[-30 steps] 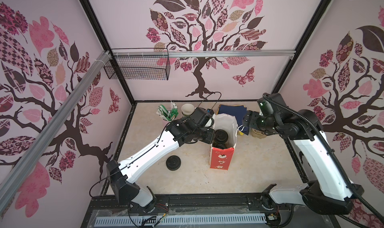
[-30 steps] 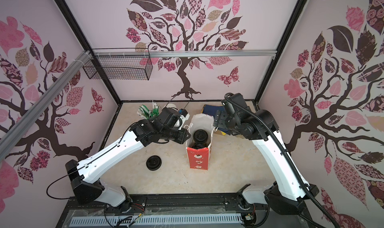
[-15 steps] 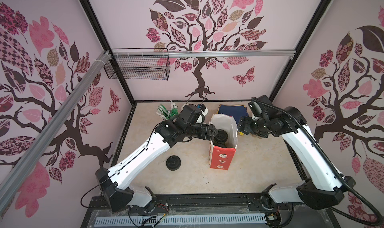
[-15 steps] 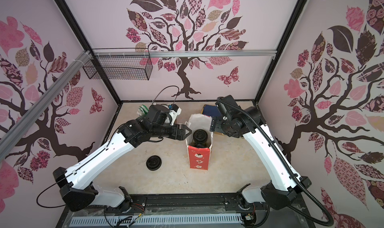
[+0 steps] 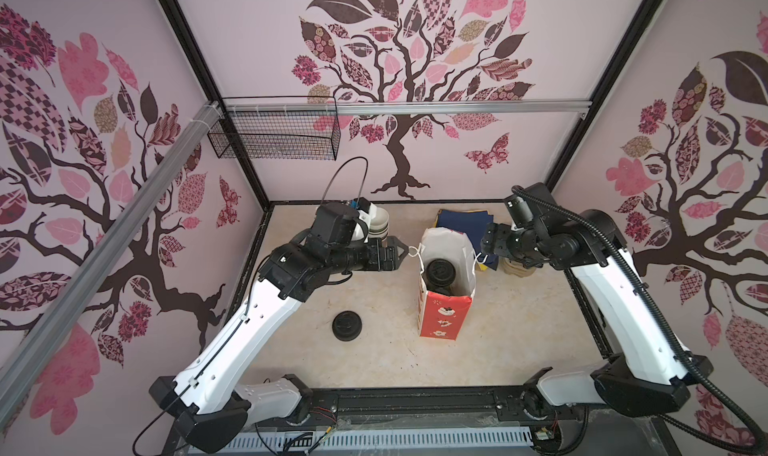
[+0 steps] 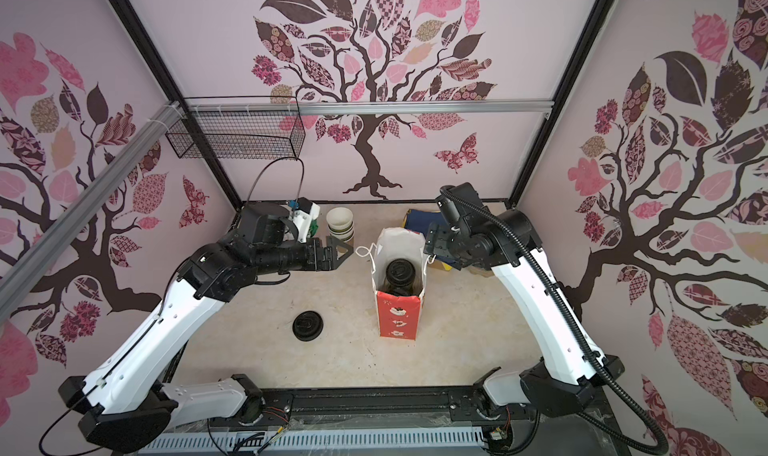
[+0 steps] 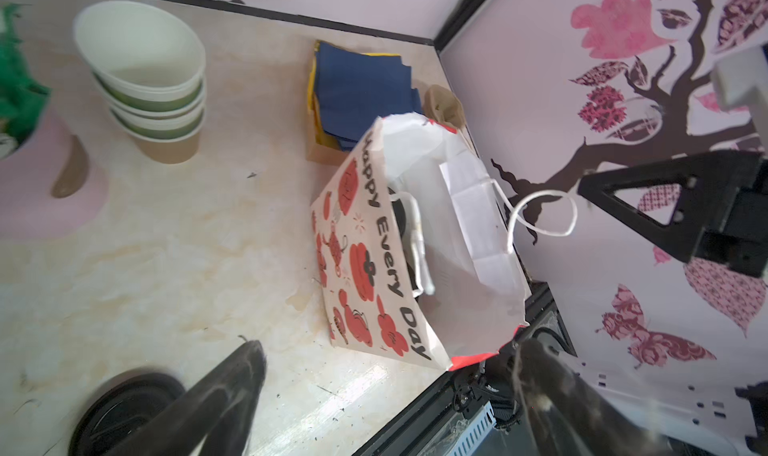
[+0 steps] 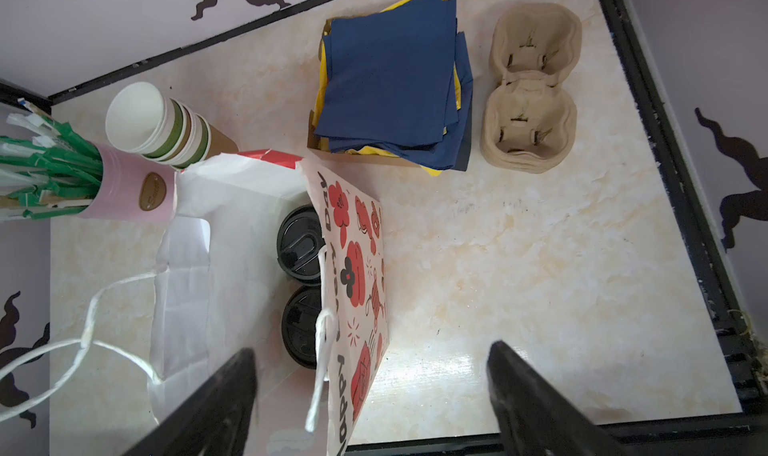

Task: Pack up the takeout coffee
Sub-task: 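Move the left gripper over the pink straw cup while the right gripper draws back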

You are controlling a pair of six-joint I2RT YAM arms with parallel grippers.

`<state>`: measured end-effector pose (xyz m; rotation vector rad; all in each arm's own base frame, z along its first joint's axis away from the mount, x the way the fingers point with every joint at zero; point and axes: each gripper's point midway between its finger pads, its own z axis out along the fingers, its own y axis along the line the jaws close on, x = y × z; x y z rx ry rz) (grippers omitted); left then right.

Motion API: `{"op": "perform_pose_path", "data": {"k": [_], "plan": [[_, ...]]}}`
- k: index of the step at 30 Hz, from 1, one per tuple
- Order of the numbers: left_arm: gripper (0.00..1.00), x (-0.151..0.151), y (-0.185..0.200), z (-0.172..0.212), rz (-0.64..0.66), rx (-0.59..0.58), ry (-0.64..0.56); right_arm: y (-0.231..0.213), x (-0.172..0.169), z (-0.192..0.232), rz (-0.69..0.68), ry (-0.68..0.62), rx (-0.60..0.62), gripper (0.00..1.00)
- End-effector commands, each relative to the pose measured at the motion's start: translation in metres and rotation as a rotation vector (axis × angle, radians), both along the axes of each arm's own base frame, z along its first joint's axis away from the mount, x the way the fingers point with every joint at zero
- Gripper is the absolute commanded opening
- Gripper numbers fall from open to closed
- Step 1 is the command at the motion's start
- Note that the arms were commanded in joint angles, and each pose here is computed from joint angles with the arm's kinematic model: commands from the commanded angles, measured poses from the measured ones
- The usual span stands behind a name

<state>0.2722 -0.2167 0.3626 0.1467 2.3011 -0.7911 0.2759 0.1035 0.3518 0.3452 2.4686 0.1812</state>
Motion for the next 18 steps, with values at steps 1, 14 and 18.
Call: {"op": "perform_pose_path", "data": {"k": [1,14,18], "plan": [[0.94,0.021,0.026,0.006,0.106,0.033,0.018,-0.015,0.003,0.001,-0.081,0.016,-0.038,0.88],[0.74,0.104,0.103,-0.039,0.388,0.215,0.108,-0.019,0.025,0.002,-0.09,0.006,-0.048,0.86],[0.6,0.116,0.115,-0.056,0.413,0.324,0.112,-0.017,0.029,0.003,-0.078,0.004,-0.058,0.86]]}}
